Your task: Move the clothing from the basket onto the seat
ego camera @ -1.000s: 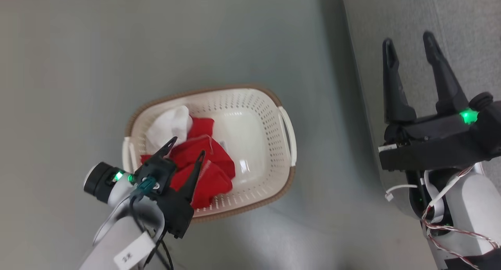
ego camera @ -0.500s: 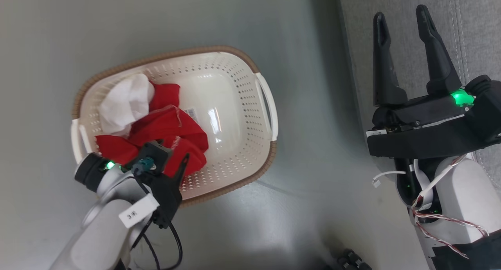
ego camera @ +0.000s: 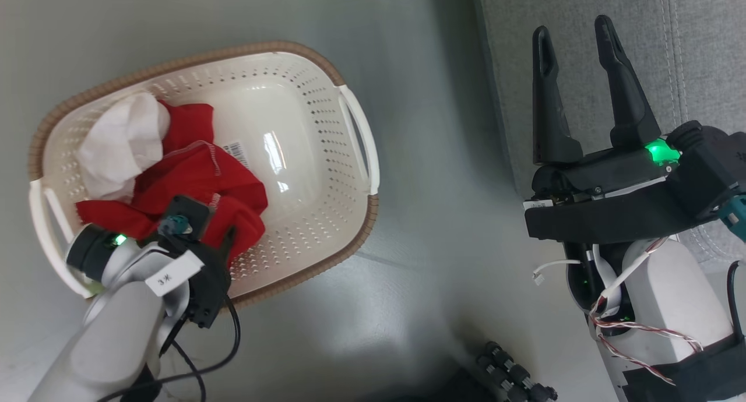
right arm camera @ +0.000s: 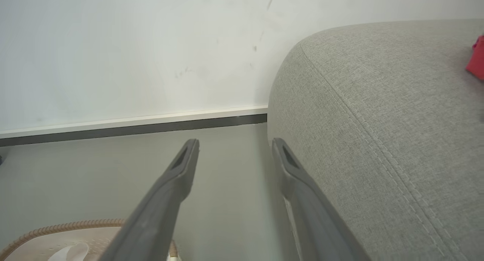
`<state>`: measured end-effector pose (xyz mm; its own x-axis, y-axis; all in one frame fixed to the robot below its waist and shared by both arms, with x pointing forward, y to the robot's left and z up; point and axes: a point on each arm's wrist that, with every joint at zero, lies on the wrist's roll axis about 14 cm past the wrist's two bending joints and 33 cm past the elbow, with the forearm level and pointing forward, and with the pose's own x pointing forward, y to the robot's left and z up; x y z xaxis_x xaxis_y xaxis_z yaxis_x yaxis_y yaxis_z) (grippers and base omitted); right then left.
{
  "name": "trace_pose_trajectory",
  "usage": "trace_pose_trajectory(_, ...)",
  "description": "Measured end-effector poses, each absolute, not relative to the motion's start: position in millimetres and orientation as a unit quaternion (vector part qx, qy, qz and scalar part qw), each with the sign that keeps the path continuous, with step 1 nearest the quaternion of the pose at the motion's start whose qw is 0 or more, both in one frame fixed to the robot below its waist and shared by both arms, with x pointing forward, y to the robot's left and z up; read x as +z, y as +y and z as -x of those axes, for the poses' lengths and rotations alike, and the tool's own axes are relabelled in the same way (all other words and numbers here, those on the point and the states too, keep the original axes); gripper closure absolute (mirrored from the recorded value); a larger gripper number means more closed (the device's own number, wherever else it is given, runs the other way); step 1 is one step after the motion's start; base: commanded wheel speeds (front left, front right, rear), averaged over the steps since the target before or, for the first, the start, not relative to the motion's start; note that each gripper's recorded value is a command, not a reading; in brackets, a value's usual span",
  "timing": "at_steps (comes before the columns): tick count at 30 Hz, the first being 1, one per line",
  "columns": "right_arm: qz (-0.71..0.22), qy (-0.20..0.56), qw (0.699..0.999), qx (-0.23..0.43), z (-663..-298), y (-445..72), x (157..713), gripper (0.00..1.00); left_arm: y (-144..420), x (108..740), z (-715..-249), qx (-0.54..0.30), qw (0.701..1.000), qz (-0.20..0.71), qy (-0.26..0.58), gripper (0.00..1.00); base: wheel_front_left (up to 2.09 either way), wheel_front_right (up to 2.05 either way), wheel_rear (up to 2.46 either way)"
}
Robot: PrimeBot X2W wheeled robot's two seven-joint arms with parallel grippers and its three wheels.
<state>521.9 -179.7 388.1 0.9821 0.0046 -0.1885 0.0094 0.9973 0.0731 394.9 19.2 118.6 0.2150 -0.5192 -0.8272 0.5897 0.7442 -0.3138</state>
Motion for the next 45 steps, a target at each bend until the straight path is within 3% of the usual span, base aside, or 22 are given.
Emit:
trace_pose_trajectory(10, -0.027, 0.104, 0.994, -0.016, -516, -190, 375, 0.0, 17, 95, -384, -0.348, 0.746, -0.03, 0.567, 0.0, 0.0, 0.0, 0.0)
trace_pose_trajectory(11, -0.026, 0.105, 0.994, -0.016, -516, -190, 375, 0.0, 17, 94, -384, -0.346, 0.744, -0.03, 0.57, 0.53, 0.0, 0.0, 0.0)
trace_pose_trajectory(12, -0.026, 0.104, 0.994, -0.017, -516, -190, 375, 0.0, 16, 93, -384, -0.344, 0.744, -0.029, 0.572, 0.69, 0.0, 0.0, 0.0)
trace_pose_trajectory(13, -0.026, 0.103, 0.994, -0.017, -516, -191, 374, 0.0, 16, 93, -384, -0.344, 0.742, -0.029, 0.575, 1.0, 0.0, 0.0, 0.0)
trace_pose_trajectory(24, -0.025, 0.092, 0.995, -0.016, -520, -191, 377, 0.0, 7, 101, -388, -0.338, 0.745, -0.019, 0.575, 1.0, 0.0, 0.0, 0.0)
trace_pose_trajectory(45, 0.013, 0.042, 0.998, 0.044, -528, -176, 426, 0.0, 2, 192, -429, -0.252, 0.847, 0.103, 0.457, 1.0, 0.0, 0.0, 0.0)
